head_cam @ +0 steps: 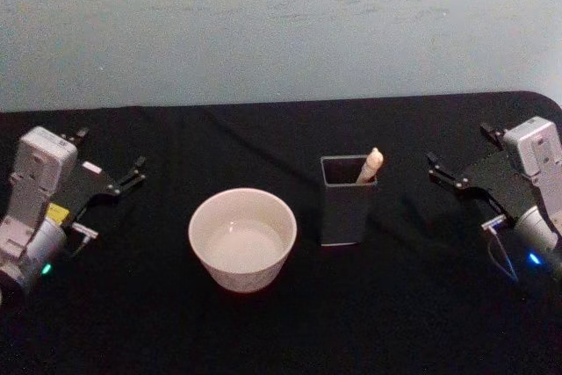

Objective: Pick up the stirring spoon with one hand, stir inside the cup, then place it back in its original position.

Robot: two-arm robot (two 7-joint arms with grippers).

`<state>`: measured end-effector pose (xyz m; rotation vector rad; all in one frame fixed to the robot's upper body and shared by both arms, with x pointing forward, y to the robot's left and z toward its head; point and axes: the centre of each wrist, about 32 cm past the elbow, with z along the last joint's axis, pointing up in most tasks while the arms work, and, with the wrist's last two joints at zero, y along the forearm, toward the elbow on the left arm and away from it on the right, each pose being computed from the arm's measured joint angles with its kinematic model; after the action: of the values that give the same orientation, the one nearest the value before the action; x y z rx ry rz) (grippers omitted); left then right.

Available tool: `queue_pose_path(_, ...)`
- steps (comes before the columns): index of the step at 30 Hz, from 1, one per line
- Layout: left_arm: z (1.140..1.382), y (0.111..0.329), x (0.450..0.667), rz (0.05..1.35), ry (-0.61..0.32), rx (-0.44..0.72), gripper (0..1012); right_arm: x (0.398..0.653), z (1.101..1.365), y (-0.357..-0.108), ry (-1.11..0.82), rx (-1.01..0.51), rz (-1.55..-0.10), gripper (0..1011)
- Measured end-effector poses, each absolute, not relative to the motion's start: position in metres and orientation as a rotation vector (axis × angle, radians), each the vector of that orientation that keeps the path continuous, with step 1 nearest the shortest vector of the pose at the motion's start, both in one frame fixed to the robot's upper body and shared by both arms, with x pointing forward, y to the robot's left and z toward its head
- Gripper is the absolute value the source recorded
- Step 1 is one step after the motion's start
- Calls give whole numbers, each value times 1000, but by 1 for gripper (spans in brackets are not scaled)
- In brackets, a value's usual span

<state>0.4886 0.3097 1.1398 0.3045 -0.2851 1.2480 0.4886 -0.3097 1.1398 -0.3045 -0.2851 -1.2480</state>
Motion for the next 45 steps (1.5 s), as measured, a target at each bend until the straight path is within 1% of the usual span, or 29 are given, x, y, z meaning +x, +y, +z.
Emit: queue_pose_path(45, 1140, 310, 489, 1248, -285, 304, 1001, 489, 1140, -310, -285, -305, -1248, 1002)
